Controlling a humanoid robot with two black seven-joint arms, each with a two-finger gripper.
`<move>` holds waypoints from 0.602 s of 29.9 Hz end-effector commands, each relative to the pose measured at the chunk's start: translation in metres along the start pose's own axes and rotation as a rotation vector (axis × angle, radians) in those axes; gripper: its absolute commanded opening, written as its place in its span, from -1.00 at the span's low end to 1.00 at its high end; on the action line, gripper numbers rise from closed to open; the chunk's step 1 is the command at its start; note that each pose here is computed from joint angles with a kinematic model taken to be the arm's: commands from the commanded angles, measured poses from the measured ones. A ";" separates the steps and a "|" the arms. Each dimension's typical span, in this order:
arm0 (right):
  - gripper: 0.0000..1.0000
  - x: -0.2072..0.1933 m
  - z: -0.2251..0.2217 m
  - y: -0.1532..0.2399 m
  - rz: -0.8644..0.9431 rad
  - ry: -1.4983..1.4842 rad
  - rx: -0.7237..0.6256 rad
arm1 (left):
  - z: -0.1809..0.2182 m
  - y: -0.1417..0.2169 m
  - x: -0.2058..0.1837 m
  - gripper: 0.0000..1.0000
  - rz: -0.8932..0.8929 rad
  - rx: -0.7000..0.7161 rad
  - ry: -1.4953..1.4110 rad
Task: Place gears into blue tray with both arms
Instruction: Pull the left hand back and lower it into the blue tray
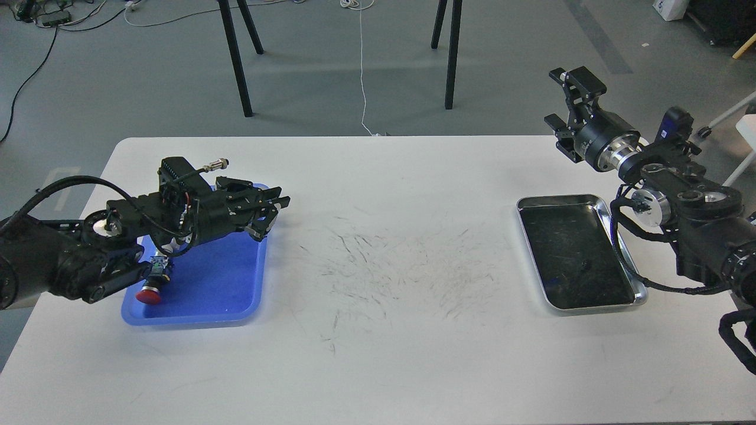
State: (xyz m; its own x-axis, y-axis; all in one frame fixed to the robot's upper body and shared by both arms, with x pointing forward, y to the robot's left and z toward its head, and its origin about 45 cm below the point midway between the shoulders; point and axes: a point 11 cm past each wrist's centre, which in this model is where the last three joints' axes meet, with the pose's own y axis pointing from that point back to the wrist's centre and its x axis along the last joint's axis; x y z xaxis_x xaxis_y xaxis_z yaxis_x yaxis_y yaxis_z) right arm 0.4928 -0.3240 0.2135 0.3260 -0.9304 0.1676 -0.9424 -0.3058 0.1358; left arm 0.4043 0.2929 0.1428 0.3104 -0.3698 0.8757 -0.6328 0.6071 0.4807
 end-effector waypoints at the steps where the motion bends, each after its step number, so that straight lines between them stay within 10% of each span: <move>1: 0.97 0.000 0.000 0.000 0.000 0.000 0.000 | -0.004 0.007 -0.005 -0.66 -0.017 0.005 -0.013; 18: 0.97 0.000 0.000 0.000 0.000 0.000 0.000 | -0.007 0.028 -0.030 -0.66 -0.083 -0.010 -0.065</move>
State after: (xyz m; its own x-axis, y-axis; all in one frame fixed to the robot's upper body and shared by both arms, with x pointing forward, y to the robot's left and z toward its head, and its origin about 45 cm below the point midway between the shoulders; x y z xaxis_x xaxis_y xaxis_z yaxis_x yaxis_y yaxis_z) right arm 0.4931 -0.3233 0.2140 0.3273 -0.9300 0.1673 -0.9420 -0.3074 0.1347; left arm 0.3853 0.3212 0.1323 0.3163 -0.4519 0.8341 -0.6037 0.5824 0.5444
